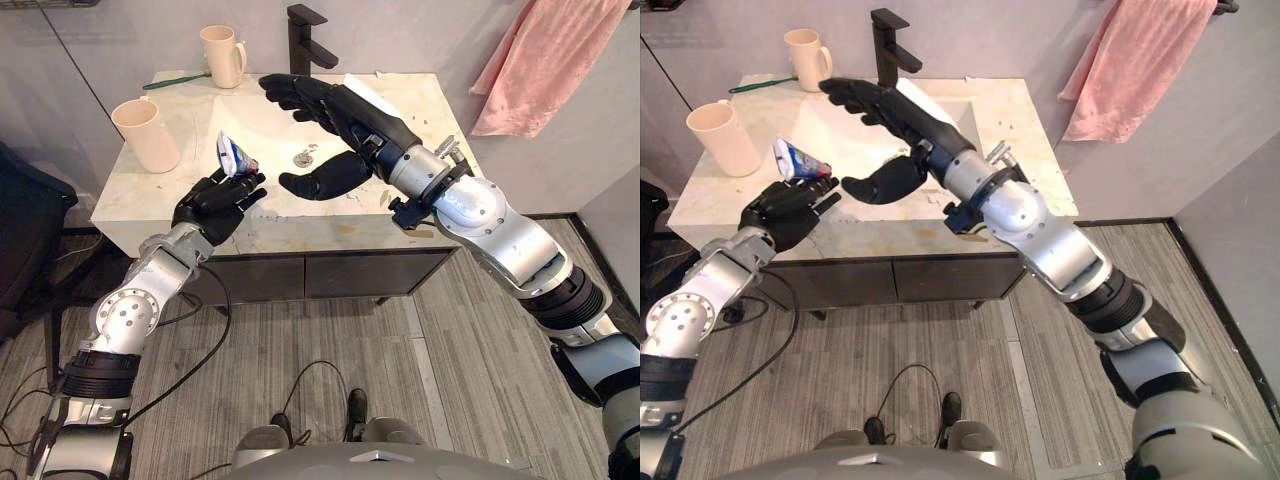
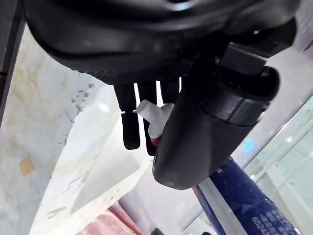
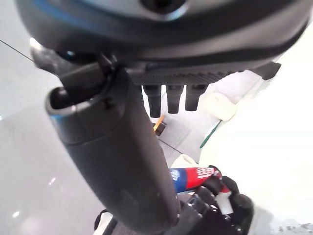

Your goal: Organize the bathroom.

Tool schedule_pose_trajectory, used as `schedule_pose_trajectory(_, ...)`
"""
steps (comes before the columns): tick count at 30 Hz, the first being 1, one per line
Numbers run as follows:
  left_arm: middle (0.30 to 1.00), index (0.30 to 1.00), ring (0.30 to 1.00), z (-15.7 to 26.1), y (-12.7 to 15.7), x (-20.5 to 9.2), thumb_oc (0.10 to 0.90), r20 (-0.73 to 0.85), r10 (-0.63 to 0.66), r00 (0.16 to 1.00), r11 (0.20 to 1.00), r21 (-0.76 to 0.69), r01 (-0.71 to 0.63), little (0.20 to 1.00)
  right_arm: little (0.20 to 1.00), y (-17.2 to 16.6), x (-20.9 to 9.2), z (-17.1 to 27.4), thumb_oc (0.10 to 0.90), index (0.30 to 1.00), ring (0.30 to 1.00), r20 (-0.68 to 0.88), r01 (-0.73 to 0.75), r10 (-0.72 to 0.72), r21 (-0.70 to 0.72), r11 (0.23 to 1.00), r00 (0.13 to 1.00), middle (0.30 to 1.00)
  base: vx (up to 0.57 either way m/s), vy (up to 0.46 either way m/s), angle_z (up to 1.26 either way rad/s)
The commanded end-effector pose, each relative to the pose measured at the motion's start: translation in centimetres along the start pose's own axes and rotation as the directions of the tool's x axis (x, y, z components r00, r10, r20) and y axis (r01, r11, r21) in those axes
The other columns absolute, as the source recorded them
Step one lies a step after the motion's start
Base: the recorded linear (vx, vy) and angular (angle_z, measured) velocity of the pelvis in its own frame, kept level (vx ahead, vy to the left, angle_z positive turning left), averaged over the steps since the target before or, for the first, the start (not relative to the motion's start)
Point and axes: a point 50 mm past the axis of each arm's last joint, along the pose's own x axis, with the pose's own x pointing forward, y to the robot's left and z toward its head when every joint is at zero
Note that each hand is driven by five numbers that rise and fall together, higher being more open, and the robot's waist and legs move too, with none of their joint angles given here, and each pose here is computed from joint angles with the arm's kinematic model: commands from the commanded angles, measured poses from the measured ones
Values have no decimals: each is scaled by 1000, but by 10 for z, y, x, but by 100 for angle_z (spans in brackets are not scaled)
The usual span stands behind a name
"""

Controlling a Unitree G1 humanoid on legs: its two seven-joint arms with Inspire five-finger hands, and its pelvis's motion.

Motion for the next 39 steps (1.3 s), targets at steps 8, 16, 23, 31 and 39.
schedule_pose_trajectory(8,300,300,300,36,-53,4,400,137,-281,950,960,41,278,300,900,-3,18,48,800,900,900,274,35,-39,20,999,961,900,0,0,0)
schedule_pose_trajectory(16,300,300,300,40,-51,2,400,158,-275,949,962,39,272,300,900,4,19,42,800,900,900,240,-17,7,38,999,971,900,0,0,0)
schedule_pose_trajectory(23,300,300,300,38,-51,1,400,161,-282,946,959,27,281,300,900,12,20,38,800,900,900,231,-55,35,80,995,972,900,0,0,0)
schedule_pose_trajectory(31,300,300,300,39,-60,3,400,166,-307,937,951,19,308,300,900,22,24,39,800,900,900,245,-70,44,97,993,969,900,0,0,0)
schedule_pose_trajectory(39,300,300,300,37,-60,4,400,164,-296,941,954,-2,300,300,507,22,26,41,538,507,507,251,-74,49,92,993,967,507,0,0,0)
